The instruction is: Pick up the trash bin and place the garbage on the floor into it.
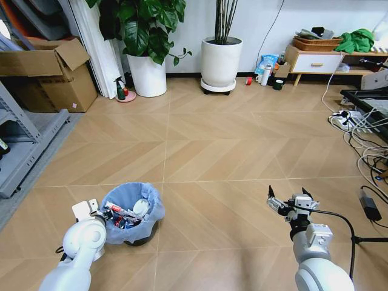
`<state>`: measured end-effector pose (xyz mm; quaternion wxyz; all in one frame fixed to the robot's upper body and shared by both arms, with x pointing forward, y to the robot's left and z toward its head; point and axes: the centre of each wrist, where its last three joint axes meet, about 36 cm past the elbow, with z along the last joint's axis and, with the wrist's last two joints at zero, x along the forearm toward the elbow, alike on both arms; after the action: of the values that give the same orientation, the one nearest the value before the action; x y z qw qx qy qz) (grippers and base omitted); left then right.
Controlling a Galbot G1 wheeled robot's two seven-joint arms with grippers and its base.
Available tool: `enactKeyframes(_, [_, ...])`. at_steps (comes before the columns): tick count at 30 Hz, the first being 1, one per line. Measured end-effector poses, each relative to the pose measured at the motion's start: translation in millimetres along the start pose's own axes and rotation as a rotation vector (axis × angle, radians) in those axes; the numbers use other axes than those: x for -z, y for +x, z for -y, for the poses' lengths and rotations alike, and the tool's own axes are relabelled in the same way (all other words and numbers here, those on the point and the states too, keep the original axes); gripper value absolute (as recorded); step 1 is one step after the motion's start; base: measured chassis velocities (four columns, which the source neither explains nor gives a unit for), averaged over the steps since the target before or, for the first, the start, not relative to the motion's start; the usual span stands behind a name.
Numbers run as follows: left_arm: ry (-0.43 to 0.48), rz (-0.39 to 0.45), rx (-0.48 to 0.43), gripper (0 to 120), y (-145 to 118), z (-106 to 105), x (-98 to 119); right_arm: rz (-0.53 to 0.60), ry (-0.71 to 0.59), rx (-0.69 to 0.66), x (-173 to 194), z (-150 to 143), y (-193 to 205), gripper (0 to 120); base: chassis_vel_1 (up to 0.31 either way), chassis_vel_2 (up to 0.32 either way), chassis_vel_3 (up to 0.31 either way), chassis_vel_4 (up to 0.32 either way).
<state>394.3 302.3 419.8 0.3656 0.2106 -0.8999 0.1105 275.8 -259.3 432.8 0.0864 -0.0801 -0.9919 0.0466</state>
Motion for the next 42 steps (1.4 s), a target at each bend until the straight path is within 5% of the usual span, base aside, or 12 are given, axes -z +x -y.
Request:
enactKeyframes(7, [-0.018,0.128,0.013,87,3.2,-4.8,-7.7,0.010,-0.002,0.003,1.9,-1.7,-2.0,100,0.000,0.000,0.000,0.000])
enactKeyframes(12, [-0.028,0.329,-0.135,99,15.6,-11.2,-17.0,0.020,-0.007,-0.016,4.8,0.5,-2.4,100,0.000,0.000,0.000,0.000])
enactKeyframes(15, [-0.101,0.538,-0.281,100,33.9,-13.2,-34.3,0.044,-0.012,-0.040,11.5,2.9,-1.2,100,0.000,0.000,0.000,0.000])
enactKeyframes(19, [-0.208,0.650,-0.344,100,55.2,-11.4,-49.6,0.074,0.014,-0.077,15.3,9.5,2.2,100,0.000,0.000,0.000,0.000])
enactKeyframes(25, [-0.290,0.705,-0.334,100,85.1,-8.8,-63.6,0.100,0.038,-0.088,21.1,19.7,15.0,100,0.000,0.000,0.000,0.000])
enactKeyframes(31, [-0.355,0.738,-0.422,100,107.9,-8.1,-74.8,0.150,0.089,0.021,24.7,30.9,31.6,100,0.000,0.000,0.000,0.000])
enactKeyframes(42, [-0.383,0.740,-0.508,100,124.4,-10.3,-68.5,0.188,0.064,0.143,43.4,28.3,40.2,100,0.000,0.000,0.000,0.000])
